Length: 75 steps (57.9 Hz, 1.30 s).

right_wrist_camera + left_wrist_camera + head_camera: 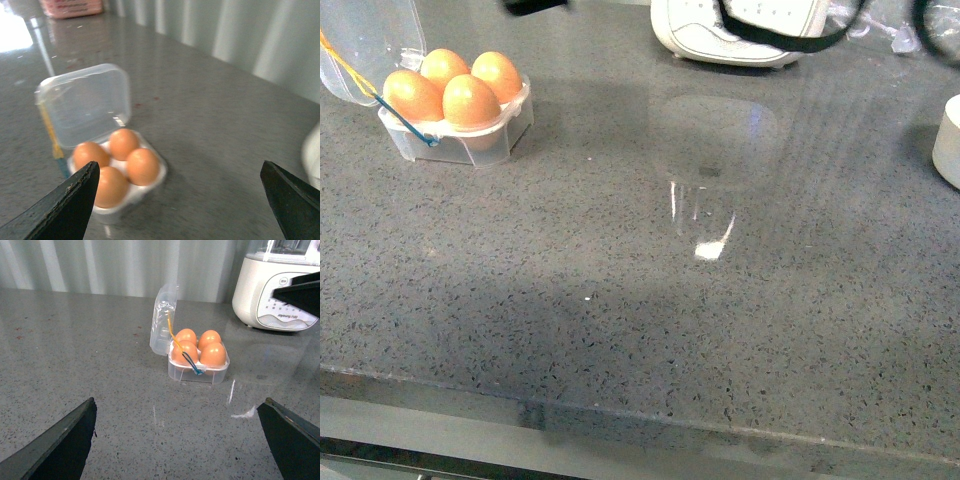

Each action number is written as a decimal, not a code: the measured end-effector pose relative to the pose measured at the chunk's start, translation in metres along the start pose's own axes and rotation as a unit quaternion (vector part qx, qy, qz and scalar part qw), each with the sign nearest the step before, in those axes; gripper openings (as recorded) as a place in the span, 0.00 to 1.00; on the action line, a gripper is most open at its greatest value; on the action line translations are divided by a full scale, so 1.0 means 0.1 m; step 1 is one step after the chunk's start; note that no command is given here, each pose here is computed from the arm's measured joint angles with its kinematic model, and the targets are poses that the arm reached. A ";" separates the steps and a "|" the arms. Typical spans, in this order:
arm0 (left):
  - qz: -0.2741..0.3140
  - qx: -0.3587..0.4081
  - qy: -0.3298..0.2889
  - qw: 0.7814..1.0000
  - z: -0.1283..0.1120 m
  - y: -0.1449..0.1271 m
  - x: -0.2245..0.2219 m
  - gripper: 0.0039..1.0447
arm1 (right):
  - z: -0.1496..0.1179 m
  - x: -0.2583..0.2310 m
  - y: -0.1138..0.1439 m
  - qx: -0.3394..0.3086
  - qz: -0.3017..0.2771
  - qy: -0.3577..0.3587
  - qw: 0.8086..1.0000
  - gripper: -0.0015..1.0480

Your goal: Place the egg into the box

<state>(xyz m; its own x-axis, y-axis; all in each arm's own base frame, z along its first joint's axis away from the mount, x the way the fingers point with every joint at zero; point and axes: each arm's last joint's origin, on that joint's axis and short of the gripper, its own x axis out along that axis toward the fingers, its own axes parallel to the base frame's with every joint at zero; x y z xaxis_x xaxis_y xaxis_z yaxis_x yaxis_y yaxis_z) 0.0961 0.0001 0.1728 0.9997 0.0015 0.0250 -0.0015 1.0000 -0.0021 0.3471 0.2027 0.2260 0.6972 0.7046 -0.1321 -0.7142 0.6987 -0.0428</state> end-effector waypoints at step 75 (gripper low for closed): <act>0.000 0.000 0.000 1.000 0.00 0.00 0.00 0.94 | -0.88 -2.89 -0.01 0.043 -0.388 -0.047 0.919 0.03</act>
<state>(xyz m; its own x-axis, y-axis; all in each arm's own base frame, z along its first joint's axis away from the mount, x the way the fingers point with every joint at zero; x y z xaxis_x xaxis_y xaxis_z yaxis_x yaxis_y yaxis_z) 0.0961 0.0001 0.1728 0.9997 0.0015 0.0250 -0.0015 1.0000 -0.0021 0.1412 -0.0127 0.1770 0.9999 -0.0057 -0.0093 0.0056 0.9999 -0.0095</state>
